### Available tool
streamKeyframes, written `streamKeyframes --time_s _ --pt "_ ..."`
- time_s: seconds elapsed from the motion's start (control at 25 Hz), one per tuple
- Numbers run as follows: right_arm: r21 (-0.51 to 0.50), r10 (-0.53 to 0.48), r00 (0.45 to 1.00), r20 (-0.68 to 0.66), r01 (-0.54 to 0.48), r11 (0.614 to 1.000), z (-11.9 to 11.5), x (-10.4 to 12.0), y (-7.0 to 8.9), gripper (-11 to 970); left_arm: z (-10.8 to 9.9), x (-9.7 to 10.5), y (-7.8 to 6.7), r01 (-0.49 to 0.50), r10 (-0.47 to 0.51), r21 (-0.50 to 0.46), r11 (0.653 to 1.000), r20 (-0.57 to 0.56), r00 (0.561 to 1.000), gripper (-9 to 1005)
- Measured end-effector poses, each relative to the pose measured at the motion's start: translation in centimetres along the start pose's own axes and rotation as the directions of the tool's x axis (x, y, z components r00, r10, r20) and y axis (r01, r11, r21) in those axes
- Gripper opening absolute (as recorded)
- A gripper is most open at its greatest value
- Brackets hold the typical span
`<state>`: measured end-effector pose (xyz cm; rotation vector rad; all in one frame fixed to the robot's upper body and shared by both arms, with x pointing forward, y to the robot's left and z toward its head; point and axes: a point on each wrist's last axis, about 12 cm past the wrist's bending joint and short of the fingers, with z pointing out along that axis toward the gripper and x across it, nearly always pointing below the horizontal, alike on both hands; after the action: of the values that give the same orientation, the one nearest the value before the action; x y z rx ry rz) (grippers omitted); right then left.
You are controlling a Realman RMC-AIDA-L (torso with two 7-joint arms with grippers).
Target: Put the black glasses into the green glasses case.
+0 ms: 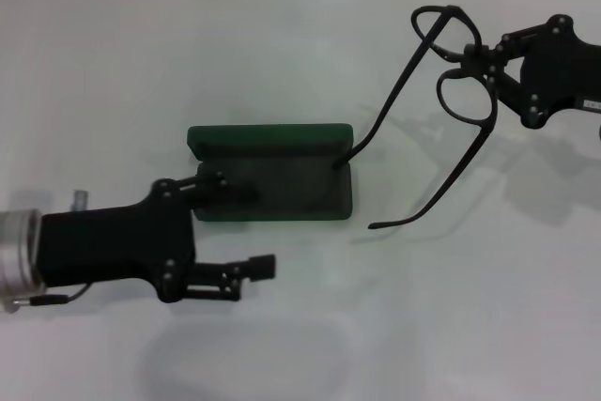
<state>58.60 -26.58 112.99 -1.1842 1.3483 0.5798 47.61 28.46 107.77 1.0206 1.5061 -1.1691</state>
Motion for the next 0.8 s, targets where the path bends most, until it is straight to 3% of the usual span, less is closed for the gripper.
streamKeyframes --time_s 0.2,0.44,0.64,0.8 --pt "0.019 0.006 1.000 0.027 -0.007 1.000 -0.2 -0.4 -0.3 44 1.4 0.0 0.1 -0.042 0.045 0.089 0.995 -0.035 0.998 847" --pt "0.025 0.082 0.994 0.073 -0.084 0.996 -0.8 -1.4 -1.3 43 2.6 0.7 0.3 -0.140 0.144 0.081 0.987 -0.047 0.989 828" --pt "0.014 0.144 0.977 0.159 -0.148 0.989 -1.0 -2.5 -1.7 43 3.9 1.0 0.6 -0.159 0.165 0.104 0.982 -0.056 0.985 654" --pt "-0.066 0.164 0.965 0.205 -0.154 0.986 0.0 -3.6 -1.2 43 5.4 0.8 0.9 -0.135 0.142 0.134 0.982 -0.046 0.989 497"
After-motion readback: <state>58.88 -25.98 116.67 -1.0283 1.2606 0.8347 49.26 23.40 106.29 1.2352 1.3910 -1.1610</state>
